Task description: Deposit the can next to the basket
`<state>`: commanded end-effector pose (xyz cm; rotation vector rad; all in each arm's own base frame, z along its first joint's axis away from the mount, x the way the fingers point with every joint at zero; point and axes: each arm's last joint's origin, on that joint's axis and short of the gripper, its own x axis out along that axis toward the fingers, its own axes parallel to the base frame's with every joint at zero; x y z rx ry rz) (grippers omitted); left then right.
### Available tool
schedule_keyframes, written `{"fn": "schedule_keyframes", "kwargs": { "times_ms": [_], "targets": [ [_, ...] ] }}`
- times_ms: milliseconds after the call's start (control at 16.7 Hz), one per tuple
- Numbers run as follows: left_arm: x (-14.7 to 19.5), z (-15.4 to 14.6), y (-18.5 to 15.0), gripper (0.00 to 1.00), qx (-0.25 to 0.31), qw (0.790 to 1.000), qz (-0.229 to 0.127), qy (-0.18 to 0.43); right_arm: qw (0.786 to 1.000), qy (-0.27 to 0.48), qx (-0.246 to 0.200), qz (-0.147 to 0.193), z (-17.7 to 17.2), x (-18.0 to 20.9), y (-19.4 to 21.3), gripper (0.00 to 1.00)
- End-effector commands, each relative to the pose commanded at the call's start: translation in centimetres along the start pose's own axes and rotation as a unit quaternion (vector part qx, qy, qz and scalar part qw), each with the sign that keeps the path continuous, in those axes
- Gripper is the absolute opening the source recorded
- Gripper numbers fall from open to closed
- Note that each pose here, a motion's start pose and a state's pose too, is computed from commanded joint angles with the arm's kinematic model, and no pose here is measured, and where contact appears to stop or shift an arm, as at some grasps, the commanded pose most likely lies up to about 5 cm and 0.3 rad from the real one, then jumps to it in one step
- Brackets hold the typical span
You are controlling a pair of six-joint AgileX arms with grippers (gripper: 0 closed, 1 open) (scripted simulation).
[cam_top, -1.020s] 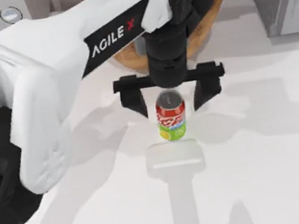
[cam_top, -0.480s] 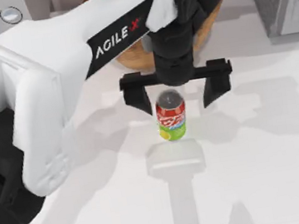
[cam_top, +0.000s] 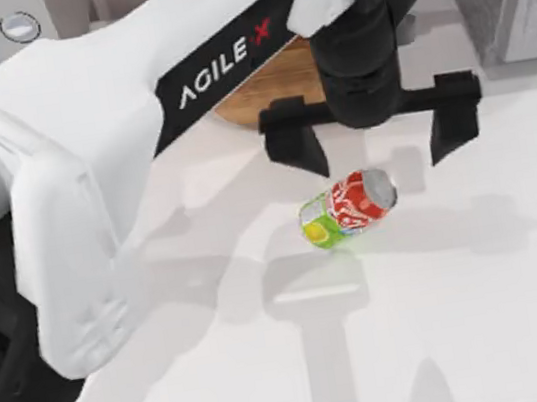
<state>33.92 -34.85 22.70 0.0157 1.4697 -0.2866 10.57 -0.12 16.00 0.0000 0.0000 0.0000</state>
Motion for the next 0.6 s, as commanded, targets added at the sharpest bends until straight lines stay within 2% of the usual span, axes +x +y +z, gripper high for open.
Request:
{"fn": "schedule_keyframes", "kwargs": {
  "times_ms": [120, 240, 480, 600],
  "targets": [
    [-0.6, -0.4, -0.3, 1.00, 0.007, 1.000, -0.005, 0.008, 1.000, 0.000, 0.000, 0.000, 0.0, 0.0, 0.0, 1.00],
    [-0.6, -0.3, 0.1, 1.00, 0.000, 1.000, 0.004, 0.019, 1.000, 0.000, 0.000, 0.000, 0.0, 0.0, 0.0, 1.00],
    [0.8, 1.8, 4.1, 1.00, -0.077, 0.993, 0.078, 0.044, 1.000, 0.000, 0.000, 0.000, 0.0, 0.0, 0.0, 1.00],
    [1.0, 2.0, 4.6, 1.00, -0.087, 0.991, 0.087, 0.045, 1.000, 0.000, 0.000, 0.000, 0.0, 0.0, 0.0, 1.00]
  ]
}}
